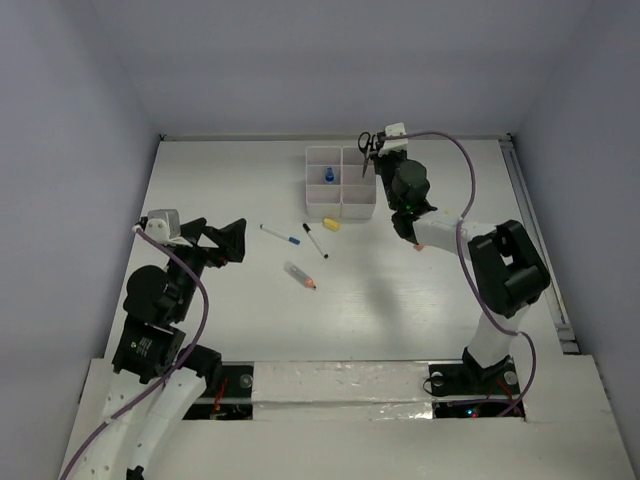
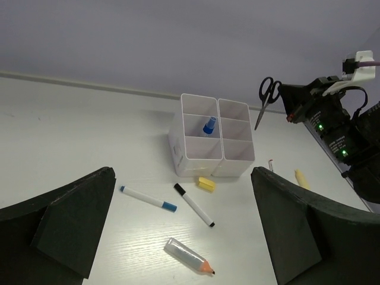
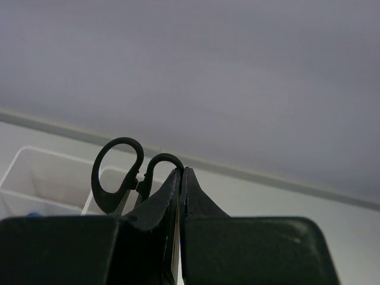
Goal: Sort the stationery into containers
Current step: Place the scissors in the drawer.
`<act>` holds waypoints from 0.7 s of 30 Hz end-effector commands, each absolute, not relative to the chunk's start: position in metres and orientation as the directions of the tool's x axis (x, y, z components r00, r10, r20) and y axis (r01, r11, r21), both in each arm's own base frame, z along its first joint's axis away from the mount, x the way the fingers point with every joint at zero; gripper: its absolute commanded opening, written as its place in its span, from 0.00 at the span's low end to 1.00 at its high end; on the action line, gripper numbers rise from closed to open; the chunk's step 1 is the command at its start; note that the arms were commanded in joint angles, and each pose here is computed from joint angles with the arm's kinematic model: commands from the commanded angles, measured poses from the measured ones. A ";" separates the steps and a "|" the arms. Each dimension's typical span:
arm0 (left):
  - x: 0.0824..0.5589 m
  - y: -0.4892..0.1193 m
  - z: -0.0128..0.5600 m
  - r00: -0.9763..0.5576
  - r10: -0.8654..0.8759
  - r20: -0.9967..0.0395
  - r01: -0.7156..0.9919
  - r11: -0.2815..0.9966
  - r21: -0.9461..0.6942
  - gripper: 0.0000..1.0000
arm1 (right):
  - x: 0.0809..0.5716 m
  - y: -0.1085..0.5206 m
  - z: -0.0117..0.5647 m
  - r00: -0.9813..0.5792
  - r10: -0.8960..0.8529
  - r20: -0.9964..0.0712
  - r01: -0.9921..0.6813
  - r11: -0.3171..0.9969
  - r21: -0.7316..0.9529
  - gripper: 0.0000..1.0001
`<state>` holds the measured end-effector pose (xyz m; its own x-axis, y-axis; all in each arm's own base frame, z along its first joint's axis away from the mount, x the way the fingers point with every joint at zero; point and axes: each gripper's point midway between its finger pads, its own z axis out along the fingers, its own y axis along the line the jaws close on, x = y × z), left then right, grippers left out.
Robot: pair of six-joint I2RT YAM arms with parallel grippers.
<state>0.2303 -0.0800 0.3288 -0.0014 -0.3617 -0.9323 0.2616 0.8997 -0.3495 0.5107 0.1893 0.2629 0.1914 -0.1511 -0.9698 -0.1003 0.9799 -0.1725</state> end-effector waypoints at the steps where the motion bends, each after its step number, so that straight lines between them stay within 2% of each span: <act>1: 0.234 -0.082 0.339 0.031 -0.361 -0.932 0.280 0.898 -0.339 0.99 | 0.517 0.192 0.317 0.388 -0.167 -0.907 -0.036 0.980 -0.196 0.00; 21: 0.243 -0.079 0.333 0.010 -0.353 -0.936 0.257 0.905 -0.339 0.99 | 0.535 0.213 0.244 0.360 -0.178 -0.916 -0.103 0.968 -0.229 0.00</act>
